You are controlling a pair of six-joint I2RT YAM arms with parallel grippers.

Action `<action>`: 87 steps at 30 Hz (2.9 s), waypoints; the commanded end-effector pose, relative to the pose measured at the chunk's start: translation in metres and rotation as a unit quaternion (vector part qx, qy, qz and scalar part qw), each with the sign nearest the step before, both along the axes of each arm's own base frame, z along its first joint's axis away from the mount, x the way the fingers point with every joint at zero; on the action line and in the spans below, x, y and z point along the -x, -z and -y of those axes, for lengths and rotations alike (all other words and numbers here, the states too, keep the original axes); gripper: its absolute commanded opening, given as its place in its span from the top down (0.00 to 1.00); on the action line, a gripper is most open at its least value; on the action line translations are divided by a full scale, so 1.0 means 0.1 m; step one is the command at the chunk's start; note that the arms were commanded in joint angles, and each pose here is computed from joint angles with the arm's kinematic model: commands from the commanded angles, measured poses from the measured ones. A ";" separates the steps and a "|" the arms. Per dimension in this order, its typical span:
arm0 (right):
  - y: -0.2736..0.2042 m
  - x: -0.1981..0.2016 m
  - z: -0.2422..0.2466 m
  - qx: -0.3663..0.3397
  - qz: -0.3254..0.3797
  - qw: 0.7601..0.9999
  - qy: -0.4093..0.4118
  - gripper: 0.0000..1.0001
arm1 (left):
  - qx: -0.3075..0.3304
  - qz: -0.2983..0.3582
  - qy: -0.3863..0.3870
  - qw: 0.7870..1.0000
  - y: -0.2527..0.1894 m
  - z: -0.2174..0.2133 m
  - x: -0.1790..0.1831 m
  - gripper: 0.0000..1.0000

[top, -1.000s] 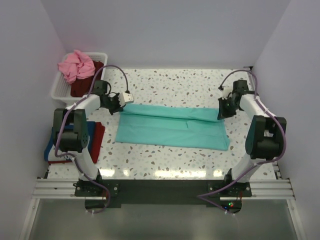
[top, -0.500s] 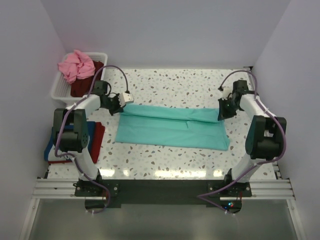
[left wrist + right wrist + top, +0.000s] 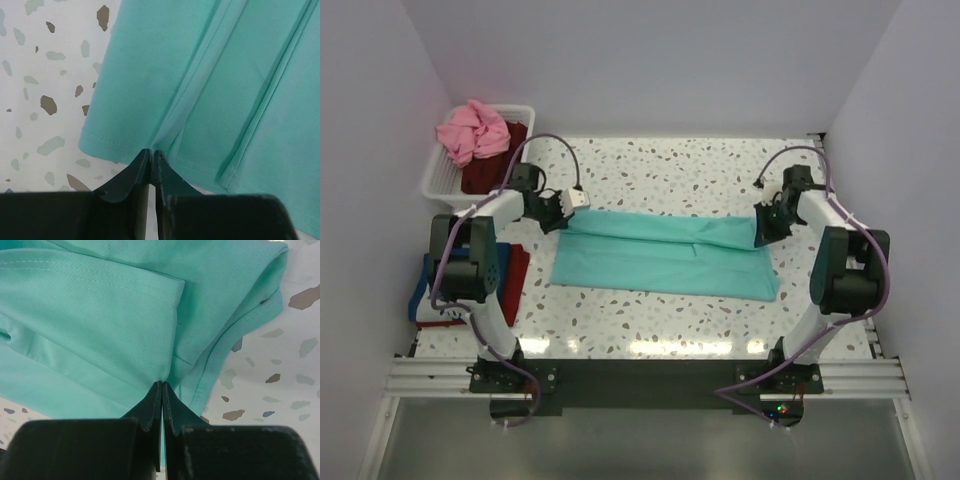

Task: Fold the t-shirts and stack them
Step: Fold the tshirt

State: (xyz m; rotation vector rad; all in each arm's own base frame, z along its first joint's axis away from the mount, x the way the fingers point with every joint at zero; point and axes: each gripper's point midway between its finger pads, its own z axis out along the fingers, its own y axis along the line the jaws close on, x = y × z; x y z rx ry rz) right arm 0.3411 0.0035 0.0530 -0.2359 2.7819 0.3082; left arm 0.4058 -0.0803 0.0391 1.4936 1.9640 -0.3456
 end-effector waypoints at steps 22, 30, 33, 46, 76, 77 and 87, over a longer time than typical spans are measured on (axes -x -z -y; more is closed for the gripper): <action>-0.37 -0.21 -0.13 -0.103 -0.011 0.994 -0.040 0.63 | 0.162 0.032 0.066 0.984 -1.19 1.89 -0.18 0.43; -0.13 -0.40 -0.14 -0.116 -0.024 0.993 0.000 0.62 | 0.262 -0.055 0.024 0.963 -1.07 3.15 -0.41 0.41; -0.06 -0.47 -0.13 -0.118 -0.024 0.993 0.006 0.62 | 0.286 -0.087 0.014 0.954 -0.94 3.38 -0.36 0.41; -0.01 -0.66 -0.15 -0.129 -0.023 0.991 0.010 0.62 | 0.289 -0.152 0.029 0.945 -0.54 3.75 -0.01 0.39; -0.39 -0.32 -0.20 -0.115 0.010 0.988 -0.099 1.00 | 0.311 -0.143 0.084 0.936 -0.70 3.91 0.14 0.83; -0.42 -0.25 -0.21 -0.115 0.007 0.988 -0.105 1.00 | 0.308 -0.144 0.088 0.936 -0.69 3.90 0.16 0.85; -0.35 0.19 -0.25 -0.116 -0.027 0.975 -0.190 1.00 | 0.279 -0.137 0.120 0.943 -0.57 3.68 0.44 0.83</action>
